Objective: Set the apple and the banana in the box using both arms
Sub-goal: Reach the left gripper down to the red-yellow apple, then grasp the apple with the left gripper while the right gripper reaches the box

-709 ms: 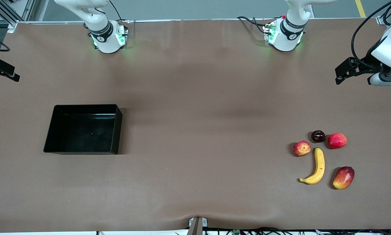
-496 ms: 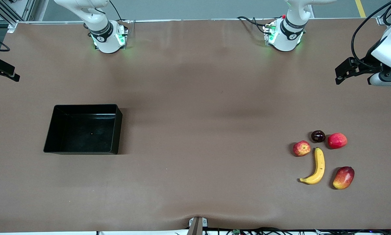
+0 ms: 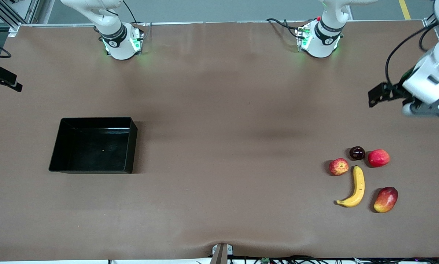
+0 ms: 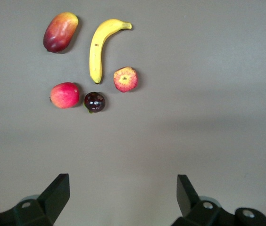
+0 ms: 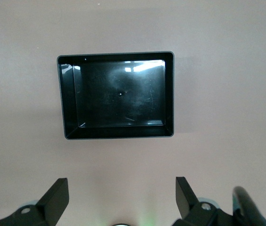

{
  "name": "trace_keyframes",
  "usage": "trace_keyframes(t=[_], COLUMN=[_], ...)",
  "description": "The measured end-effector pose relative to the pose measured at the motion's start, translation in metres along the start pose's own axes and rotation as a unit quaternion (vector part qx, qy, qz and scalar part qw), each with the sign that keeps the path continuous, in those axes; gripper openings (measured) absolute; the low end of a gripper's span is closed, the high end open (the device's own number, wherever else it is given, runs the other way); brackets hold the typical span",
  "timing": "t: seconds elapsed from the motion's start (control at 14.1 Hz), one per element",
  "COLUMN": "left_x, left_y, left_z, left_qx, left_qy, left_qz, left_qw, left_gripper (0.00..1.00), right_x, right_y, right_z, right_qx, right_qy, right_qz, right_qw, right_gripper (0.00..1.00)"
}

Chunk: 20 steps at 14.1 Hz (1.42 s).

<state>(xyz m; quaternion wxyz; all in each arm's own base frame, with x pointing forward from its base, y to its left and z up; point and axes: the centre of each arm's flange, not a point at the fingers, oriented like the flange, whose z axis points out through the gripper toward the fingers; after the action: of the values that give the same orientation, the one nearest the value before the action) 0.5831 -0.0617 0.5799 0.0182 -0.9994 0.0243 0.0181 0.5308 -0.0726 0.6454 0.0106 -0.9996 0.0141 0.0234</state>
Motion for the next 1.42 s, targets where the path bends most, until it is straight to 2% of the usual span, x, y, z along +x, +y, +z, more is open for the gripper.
trace_keyframes(t=[0.28,0.5,0.71,1.06,1.28,1.42], left_x=[0.039,0.059,0.075,0.086,0.087,0.088], left_y=[-0.008,-0.018,-0.021,-0.029,-0.034,-0.032], left_z=[0.072,0.131,0.198,0.290,0.319,0.334], left_qx=[-0.005,-0.010,-0.015,-0.024,-0.027,-0.028], left_qy=[-0.017,-0.016,-0.010,0.008,0.008,0.010], left_qz=[-0.008,-0.016,-0.019,-0.029,-0.046,-0.055], left_qw=[1.000,1.000,1.000,0.999,0.999,0.998], left_gripper=[1.00,1.00,1.00,1.00,1.00,1.00], right_x=[0.013,0.027,0.045,0.085,0.104,0.112], right_y=[0.009,0.042,0.080,0.092,0.104,0.114], right_z=[0.005,0.030,0.061,0.137,0.191,0.232], right_qx=[-0.003,-0.001,0.000,0.000,0.002,0.007], right_qy=[0.004,-0.015,-0.019,-0.047,-0.065,-0.065], right_qz=[0.008,0.037,0.063,0.064,0.057,0.047], right_qw=[1.000,0.999,0.998,0.997,0.996,0.997], right_gripper=[1.00,1.00,1.00,1.00,1.00,1.00])
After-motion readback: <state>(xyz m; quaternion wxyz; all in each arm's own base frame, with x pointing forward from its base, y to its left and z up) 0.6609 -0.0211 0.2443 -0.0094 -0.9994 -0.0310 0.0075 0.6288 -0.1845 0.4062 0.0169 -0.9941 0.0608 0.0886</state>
